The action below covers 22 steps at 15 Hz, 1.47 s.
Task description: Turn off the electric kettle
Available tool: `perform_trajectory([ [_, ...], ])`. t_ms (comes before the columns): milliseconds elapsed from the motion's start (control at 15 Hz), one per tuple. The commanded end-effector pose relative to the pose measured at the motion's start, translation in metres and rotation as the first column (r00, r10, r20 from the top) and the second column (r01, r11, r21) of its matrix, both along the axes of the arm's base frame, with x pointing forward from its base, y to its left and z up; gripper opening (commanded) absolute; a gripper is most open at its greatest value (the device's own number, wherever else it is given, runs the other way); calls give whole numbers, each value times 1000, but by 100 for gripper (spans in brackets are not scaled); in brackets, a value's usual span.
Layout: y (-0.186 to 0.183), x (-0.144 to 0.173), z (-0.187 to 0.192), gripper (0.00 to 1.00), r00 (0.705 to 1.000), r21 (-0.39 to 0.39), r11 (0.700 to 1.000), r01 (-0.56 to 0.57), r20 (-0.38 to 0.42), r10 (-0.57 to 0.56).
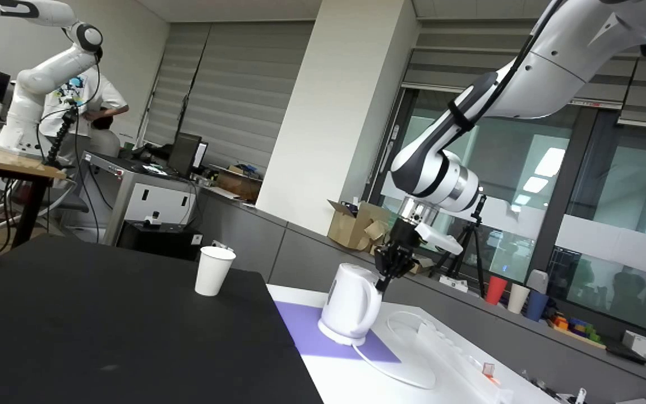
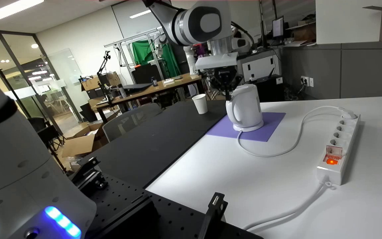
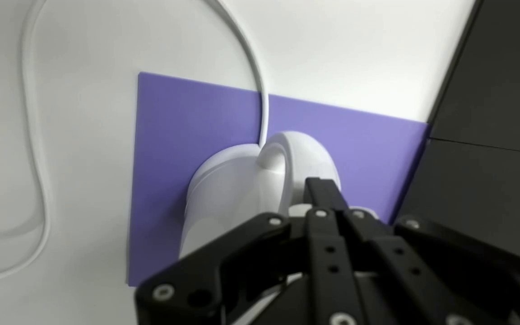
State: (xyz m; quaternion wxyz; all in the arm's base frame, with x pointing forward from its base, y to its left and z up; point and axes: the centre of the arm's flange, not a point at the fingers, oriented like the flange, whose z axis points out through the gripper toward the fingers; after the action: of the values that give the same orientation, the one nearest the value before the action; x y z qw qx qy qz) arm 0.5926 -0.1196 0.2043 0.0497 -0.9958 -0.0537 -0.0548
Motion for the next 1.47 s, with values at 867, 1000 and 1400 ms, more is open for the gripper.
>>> perform_trajectory([
  [867,24,-14,-73,0,998,-58,998,-36,-58,33],
  [1000,31,-16,-62,0,994,-41,997,-60,-99,55],
  [1400,56,-21,20,0,981,-6,988,-152,-119,150],
])
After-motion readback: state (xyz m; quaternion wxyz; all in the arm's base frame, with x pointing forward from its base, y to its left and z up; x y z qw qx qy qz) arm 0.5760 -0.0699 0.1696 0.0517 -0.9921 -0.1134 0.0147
